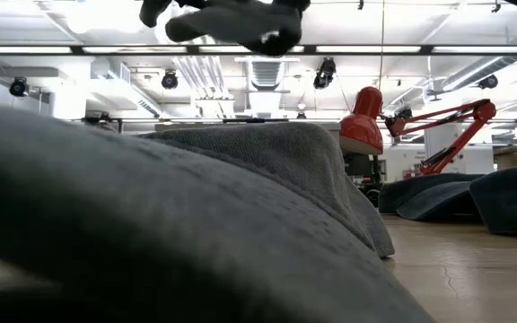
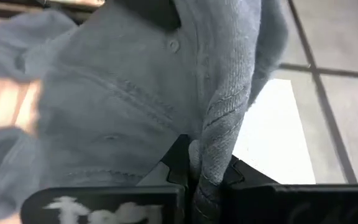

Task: Pick & Place hat
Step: Put the top left gray cap on the shelf

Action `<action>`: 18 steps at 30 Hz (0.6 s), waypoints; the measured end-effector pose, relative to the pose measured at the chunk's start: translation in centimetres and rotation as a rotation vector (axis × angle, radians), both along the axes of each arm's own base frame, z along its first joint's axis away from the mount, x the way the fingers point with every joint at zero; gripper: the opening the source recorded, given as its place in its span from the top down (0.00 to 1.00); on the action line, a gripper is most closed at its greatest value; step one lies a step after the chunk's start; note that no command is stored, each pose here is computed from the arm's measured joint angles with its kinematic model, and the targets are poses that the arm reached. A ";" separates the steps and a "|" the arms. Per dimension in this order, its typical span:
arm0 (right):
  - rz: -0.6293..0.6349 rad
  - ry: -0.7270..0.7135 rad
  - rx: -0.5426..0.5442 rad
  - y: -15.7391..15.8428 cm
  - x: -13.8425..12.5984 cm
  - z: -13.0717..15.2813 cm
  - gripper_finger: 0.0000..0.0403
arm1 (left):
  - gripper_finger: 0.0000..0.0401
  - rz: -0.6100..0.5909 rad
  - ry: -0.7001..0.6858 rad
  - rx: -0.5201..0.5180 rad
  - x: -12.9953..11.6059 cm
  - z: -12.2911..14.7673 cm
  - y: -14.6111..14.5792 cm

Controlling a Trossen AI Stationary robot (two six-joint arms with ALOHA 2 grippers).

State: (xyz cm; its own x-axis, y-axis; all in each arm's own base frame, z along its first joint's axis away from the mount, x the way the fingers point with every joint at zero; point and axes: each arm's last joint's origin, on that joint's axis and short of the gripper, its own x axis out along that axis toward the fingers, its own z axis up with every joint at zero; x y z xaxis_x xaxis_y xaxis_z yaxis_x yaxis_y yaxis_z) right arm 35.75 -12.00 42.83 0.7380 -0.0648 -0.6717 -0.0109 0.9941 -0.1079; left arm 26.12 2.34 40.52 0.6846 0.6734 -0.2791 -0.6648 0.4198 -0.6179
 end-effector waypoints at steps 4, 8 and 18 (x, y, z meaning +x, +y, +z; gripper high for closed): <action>0.008 0.035 0.002 0.1 -0.2 -0.3 0.97 | 0.87 -0.011 -0.002 0.032 -0.2 0.4 0.0; 0.011 0.039 -0.001 0.1 -0.3 -0.3 0.97 | 0.78 -0.018 -0.023 0.071 -0.7 1.2 0.0; 0.049 0.061 -0.036 0.4 -1.2 0.8 0.97 | 0.64 -0.036 -0.041 0.156 -3.9 3.3 0.0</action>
State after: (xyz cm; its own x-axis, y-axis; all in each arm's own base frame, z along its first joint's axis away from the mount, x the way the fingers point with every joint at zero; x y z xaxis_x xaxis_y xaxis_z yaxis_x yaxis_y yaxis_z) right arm 34.57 -11.62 43.59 0.6986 -0.0547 -0.7134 -0.0667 0.9877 -0.1411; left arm 22.24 2.31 43.84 0.7175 0.6815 -0.1444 -0.6232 0.5353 -0.5702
